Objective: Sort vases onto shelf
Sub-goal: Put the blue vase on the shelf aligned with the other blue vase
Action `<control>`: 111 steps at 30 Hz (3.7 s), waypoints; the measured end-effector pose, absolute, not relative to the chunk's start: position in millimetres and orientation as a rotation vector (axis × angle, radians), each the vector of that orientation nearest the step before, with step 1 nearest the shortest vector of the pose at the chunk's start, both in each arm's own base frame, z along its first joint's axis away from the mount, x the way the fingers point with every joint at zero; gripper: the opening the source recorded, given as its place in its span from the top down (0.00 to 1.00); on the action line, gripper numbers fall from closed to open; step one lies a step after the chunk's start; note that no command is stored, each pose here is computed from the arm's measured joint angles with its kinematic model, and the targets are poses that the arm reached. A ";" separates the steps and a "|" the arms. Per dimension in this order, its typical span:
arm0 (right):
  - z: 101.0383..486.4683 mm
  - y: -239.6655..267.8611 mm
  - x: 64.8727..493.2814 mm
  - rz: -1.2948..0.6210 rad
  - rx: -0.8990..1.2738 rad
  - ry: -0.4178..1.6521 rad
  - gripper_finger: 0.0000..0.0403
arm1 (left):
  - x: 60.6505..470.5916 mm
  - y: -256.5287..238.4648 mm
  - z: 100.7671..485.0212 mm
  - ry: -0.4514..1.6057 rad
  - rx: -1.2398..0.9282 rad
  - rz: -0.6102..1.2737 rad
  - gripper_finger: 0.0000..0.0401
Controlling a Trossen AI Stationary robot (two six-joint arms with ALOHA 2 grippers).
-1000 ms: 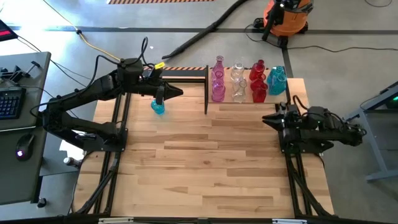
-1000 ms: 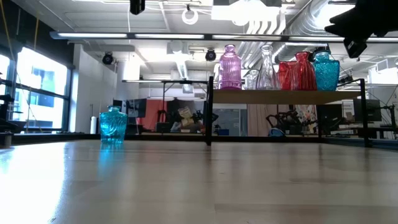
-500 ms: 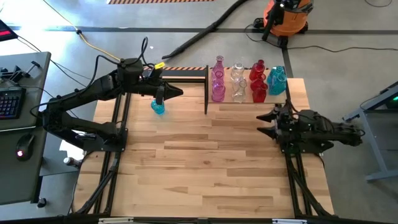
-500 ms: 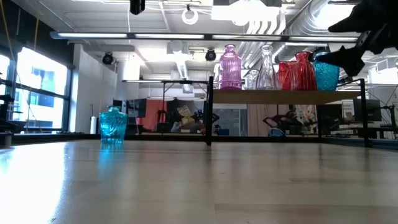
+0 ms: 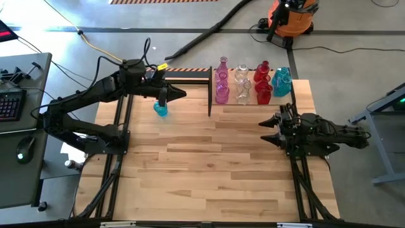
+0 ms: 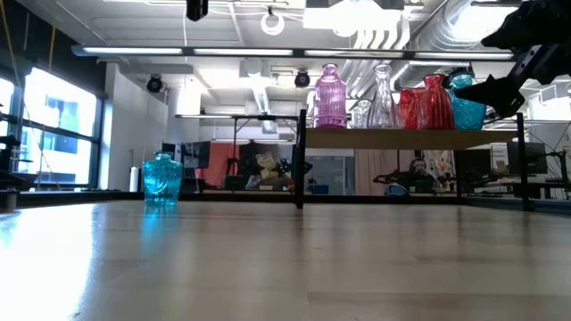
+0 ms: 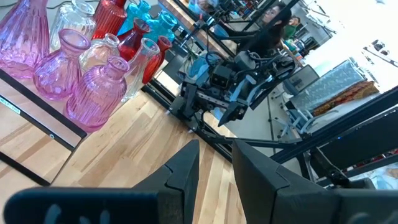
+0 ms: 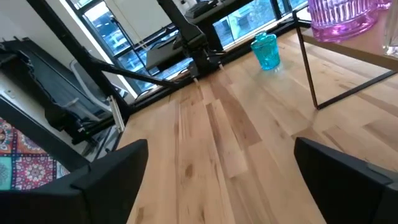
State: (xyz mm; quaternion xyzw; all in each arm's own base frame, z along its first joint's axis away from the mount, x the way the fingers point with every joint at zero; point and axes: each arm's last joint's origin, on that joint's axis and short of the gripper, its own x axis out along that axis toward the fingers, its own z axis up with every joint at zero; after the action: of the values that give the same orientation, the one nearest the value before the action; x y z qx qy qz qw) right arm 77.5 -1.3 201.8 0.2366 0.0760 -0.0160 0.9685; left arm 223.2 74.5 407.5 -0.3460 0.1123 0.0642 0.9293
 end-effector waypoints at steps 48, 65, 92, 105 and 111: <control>201.6 -4.4 77.4 -0.137 0.486 0.131 0.04 | 259.5 94.9 336.1 0.694 -0.677 0.184 0.78; 201.6 -4.4 77.4 -0.137 0.488 0.131 0.04 | 213.0 128.8 309.0 1.093 -0.482 0.699 0.78; 201.6 -4.3 77.4 -0.136 0.489 0.131 0.04 | 198.1 138.9 305.5 1.156 -0.475 0.893 0.78; 201.6 -4.3 77.4 -0.136 0.487 0.131 0.04 | 187.4 141.3 265.8 1.248 -0.556 0.912 0.78; 201.6 -4.3 77.4 -0.136 0.486 0.131 0.04 | 190.9 142.1 257.7 1.204 -0.590 0.880 0.78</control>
State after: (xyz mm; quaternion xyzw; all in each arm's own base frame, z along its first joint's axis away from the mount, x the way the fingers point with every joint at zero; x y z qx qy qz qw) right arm 77.4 -4.3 201.6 0.2400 0.0648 -0.0671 0.9663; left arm 190.9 142.1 257.7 -0.2644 0.5394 0.3943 0.6954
